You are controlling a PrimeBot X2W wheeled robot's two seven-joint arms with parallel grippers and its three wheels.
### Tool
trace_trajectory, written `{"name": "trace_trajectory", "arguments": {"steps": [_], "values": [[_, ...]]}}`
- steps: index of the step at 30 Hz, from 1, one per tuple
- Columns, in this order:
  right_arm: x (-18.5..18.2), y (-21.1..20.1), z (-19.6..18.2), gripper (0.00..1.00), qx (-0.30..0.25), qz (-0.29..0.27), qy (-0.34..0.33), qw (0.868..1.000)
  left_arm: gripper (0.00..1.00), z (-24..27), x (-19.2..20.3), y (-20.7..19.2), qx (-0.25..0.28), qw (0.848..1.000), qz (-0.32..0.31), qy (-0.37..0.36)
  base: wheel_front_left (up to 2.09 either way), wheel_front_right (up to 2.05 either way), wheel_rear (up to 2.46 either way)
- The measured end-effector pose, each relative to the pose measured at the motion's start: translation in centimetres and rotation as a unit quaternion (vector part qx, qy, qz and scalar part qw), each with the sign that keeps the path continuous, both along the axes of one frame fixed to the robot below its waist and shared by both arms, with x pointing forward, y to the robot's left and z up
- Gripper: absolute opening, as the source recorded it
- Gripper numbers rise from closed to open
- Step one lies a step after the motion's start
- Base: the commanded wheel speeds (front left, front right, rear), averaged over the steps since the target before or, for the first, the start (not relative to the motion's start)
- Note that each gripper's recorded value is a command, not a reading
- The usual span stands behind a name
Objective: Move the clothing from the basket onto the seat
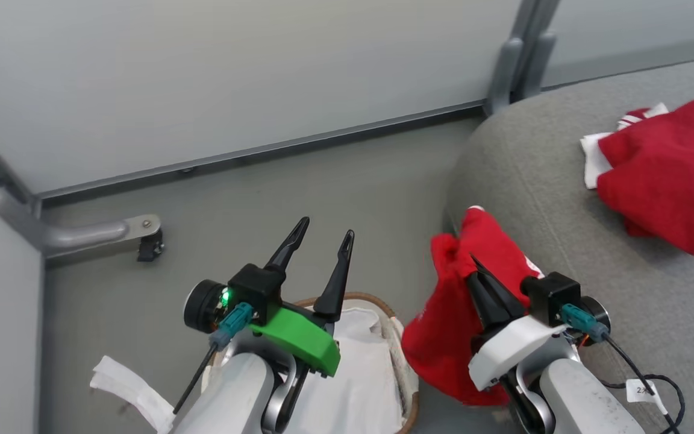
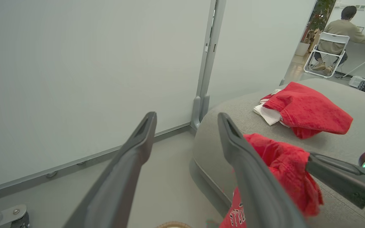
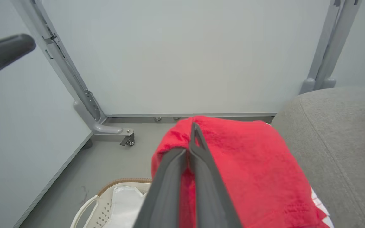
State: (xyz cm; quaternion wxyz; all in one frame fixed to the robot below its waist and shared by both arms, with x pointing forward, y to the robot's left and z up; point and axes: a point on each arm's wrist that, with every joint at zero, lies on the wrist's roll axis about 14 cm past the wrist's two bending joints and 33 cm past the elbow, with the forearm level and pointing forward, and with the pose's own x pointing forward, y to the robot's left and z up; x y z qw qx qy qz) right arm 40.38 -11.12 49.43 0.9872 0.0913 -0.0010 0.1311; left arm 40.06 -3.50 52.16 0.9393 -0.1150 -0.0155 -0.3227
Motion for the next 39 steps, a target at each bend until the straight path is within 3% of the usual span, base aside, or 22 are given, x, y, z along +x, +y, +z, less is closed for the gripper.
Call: {"name": "trace_trajectory", "arguments": {"steps": [12, 22, 29, 34, 39], "values": [[-4.6, -11.0, 2.0, 0.00, 0.006, -0.166, -0.029, 0.986, 1.00, -1.7, -2.5, -7.6, -0.004, 0.993, -0.120, 0.020, 0.00, 0.00, 0.00], [-8.3, -17.9, 6.0, 0.00, -0.030, -0.273, -0.083, 0.958, 1.00, -2.5, -5.4, -13.4, -0.005, 0.974, -0.224, 0.029, 0.00, 0.00, 0.00], [-6.8, -22.4, 15.6, 0.00, -0.160, -0.279, -0.191, 0.927, 1.00, -3.7, -5.4, -14.6, -0.007, 0.968, -0.247, 0.042, 0.00, 0.00, 0.00], [-4.3, -23.3, 23.3, 0.00, -0.302, -0.243, -0.254, 0.886, 1.00, -4.6, -4.7, -14.6, -0.004, 0.968, -0.247, 0.044, 0.00, 0.00, 0.00], [-1.6, -24.9, 28.1, 0.00, -0.388, -0.241, -0.270, 0.848, 1.00, -5.3, -3.6, -14.4, -0.001, 0.970, -0.241, 0.040, 0.00, 0.00, 0.00]]}}
